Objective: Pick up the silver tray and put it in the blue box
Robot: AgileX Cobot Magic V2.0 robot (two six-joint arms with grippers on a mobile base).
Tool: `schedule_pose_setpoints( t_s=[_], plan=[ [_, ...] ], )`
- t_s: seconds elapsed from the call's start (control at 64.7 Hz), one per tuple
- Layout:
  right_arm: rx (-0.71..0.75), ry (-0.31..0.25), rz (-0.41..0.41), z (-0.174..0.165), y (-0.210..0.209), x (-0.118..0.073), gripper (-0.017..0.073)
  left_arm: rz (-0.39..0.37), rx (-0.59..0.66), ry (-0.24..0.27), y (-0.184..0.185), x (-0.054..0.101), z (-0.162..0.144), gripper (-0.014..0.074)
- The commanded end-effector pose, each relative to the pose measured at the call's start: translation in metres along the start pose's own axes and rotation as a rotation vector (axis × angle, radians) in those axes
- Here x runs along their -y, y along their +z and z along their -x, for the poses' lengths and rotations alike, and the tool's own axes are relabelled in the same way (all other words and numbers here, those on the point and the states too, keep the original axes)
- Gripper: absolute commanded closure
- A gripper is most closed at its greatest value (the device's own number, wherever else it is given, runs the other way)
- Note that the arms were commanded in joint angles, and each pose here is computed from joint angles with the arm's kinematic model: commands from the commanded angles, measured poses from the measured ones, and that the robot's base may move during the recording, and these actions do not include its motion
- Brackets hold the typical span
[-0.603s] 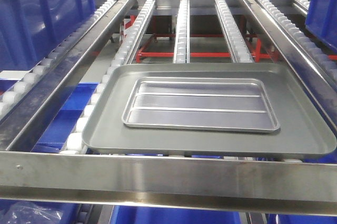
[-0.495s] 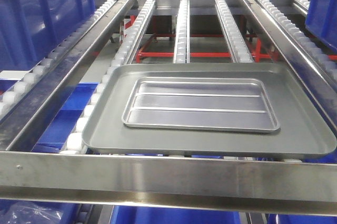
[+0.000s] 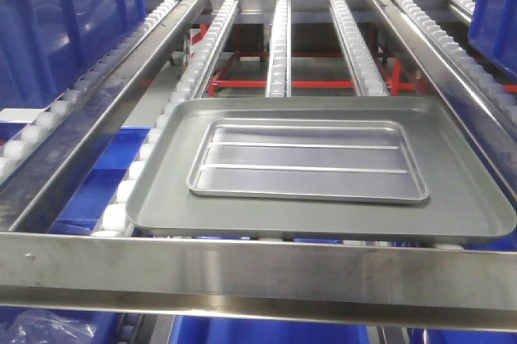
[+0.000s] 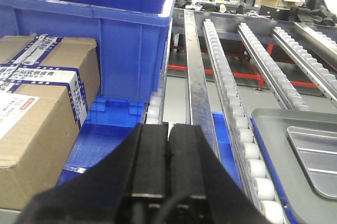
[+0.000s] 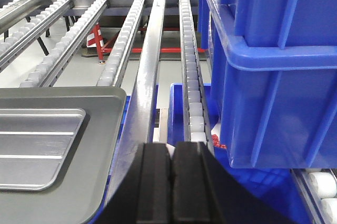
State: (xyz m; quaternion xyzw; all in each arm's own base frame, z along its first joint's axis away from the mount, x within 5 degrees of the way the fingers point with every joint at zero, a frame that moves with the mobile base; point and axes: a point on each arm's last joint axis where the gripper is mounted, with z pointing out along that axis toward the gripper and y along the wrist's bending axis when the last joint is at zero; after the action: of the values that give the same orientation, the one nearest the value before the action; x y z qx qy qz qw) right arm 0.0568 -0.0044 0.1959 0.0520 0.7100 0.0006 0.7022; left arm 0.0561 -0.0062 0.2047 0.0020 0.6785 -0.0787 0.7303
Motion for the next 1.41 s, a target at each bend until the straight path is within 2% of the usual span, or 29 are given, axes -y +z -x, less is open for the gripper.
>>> schedule_pose_setpoints(
  t_s=[0.0,0.155,0.201,0.278,0.402,0.495,0.556,0.68,0.773,0.819,0.866,0.958,1.036,1.128,1.19,1.252,1.391],
  plan=[
    [0.115,-0.011,0.012,0.009,-0.002,-0.001,0.0506,-0.011,0.102,0.0,-0.002,0.001,0.009,0.0698],
    [0.17,-0.011,0.021,0.014,-0.003,-0.002,0.0506,-0.011,0.12,-0.014,-0.002,0.001,0.012,0.0698],
    [0.23,-0.001,0.03,0.023,-0.005,-0.003,0.0506,-0.013,0.159,-0.028,-0.003,0.001,0.018,0.0698],
    [0.289,0.0,0.033,0.045,-0.01,-0.005,0.0506,-0.017,0.169,-0.009,-0.004,0.003,0.033,0.0697],
    [0.293,0.001,0.025,0.089,-0.019,-0.007,0.0506,-0.011,0.045,0.054,-0.005,0.008,0.069,0.0697],
    [0.278,0.002,0.024,0.122,-0.017,-0.009,0.0492,-0.008,-0.039,0.048,0.001,0.011,0.096,0.0696],
    [0.251,0.003,0.025,0.136,-0.008,-0.01,0.044,-0.005,-0.091,0.045,0.011,0.013,0.112,0.0678],
    [0.14,0.004,0.045,0.149,0.017,-0.014,0.0267,-0.009,-0.177,0.009,0.038,0.016,0.129,0.0536],
    [0.072,0.004,0.093,0.154,0.036,-0.02,0.0165,-0.066,-0.276,-0.031,0.058,0.024,0.132,0.0357],
    [0.044,0.003,0.131,0.157,0.044,-0.025,0.0139,-0.127,-0.31,-0.032,0.068,0.032,0.131,0.0284],
    [-0.003,-0.001,0.183,0.159,0.055,-0.033,0.0128,-0.203,-0.349,-0.001,0.079,0.043,0.13,0.0248],
    [-0.125,-0.02,0.294,0.157,0.076,-0.055,0.0127,-0.335,-0.426,0.031,0.099,0.069,0.13,0.0244],
    [-0.24,-0.049,0.375,0.152,0.092,-0.076,0.0127,-0.45,-0.476,0.054,0.117,0.099,0.132,0.0244],
    [-0.37,-0.09,0.428,0.144,0.112,-0.099,0.0127,-0.538,-0.534,0.079,0.144,0.136,0.126,0.0249],
    [-0.435,-0.108,0.426,0.138,0.128,-0.108,0.0127,-0.553,-0.601,0.078,0.164,0.155,0.118,0.0249],
    [-0.507,-0.112,0.408,0.133,0.143,-0.115,0.0128,-0.543,-0.683,0.065,0.184,0.168,0.11,0.0249],
    [-0.74,-0.059,0.267,0.123,0.182,-0.114,0.0134,-0.466,-0.906,0.079,0.247,0.188,0.089,0.0249]
  ],
)
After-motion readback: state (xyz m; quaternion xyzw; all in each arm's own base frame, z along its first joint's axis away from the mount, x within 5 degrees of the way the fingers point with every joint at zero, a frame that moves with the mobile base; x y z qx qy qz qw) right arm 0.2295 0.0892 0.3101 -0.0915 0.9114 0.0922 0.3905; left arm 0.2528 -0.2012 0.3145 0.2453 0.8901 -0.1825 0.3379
